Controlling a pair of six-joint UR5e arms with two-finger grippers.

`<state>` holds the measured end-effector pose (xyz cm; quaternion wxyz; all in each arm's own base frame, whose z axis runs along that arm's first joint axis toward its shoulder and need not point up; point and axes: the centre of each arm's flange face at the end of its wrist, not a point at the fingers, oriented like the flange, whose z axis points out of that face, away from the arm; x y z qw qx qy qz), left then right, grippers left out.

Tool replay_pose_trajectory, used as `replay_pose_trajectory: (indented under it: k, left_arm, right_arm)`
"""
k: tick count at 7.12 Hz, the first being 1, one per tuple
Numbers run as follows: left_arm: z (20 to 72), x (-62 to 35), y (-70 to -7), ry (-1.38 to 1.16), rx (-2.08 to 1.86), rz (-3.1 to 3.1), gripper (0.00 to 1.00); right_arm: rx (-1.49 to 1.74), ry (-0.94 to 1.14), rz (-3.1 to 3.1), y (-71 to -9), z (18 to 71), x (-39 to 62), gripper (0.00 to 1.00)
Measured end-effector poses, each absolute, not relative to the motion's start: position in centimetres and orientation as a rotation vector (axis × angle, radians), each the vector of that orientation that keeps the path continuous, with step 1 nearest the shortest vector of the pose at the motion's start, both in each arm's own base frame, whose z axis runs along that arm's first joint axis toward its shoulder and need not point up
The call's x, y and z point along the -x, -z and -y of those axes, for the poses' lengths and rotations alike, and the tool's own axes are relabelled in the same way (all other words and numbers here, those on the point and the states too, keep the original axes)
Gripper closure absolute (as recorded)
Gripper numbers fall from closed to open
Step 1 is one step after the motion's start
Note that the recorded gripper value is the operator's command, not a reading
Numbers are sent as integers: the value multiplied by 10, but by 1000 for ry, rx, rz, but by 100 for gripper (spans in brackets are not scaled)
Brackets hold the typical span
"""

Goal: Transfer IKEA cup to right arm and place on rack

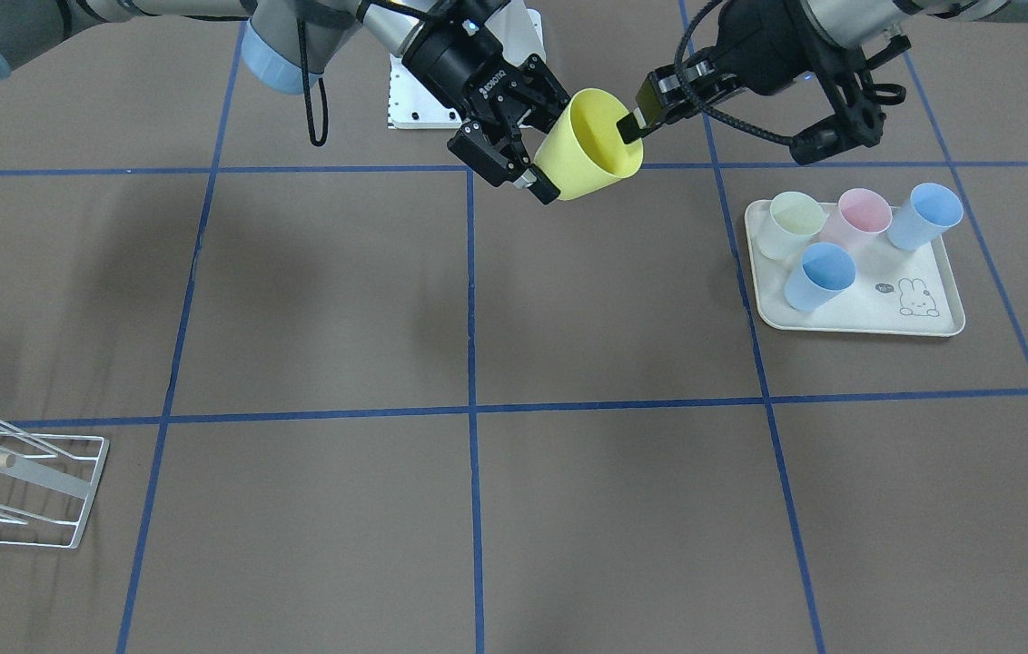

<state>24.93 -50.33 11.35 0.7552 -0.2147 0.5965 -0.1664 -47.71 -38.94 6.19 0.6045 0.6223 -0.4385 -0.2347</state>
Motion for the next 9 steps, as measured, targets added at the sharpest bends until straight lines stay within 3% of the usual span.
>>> replay_pose_trajectory:
  k: [3,5,9]
  left_arm:
    - [510,-252,-119,315,425,-1343,0]
    - [515,-243,-121,316,402,-1354,0]
    - [531,-203,-150,319,286,-1357,0]
  right_arm:
    - [-1438,544,1009,-65,390,477,36]
    - [-1433,545,1000,-70,392,475,47]
    - [-1352,545,918,-101,411,473,54]
